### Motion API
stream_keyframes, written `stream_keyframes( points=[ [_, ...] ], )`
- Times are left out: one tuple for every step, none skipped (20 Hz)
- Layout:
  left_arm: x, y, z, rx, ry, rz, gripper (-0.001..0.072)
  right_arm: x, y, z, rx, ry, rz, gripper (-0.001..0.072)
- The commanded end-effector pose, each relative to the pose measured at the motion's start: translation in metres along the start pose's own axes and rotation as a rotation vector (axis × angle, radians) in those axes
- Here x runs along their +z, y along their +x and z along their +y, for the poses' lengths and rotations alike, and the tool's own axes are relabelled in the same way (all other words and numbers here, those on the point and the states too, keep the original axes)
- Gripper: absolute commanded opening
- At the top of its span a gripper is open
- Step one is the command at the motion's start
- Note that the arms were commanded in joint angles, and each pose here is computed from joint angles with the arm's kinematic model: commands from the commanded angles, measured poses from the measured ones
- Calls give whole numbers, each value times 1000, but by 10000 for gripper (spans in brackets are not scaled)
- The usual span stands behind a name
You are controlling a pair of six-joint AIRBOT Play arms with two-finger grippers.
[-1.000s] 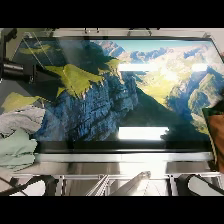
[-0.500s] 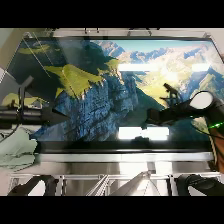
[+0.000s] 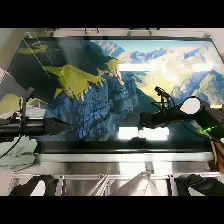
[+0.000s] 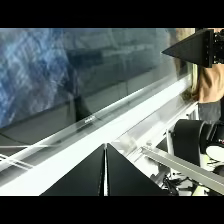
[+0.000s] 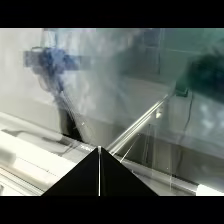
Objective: Fold the shirts.
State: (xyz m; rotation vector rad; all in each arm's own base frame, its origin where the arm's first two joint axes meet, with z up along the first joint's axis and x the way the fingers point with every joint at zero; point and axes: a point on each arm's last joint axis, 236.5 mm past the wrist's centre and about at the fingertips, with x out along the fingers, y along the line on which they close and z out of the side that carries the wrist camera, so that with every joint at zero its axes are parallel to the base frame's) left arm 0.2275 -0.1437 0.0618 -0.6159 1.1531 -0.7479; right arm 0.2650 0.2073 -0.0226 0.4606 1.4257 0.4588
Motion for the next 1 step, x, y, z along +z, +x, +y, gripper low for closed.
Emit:
stream_keyframes(
  points=[
    [0, -3, -4, 9, 27, -23, 18, 0, 1, 0, 0, 0, -2, 28]
  ],
)
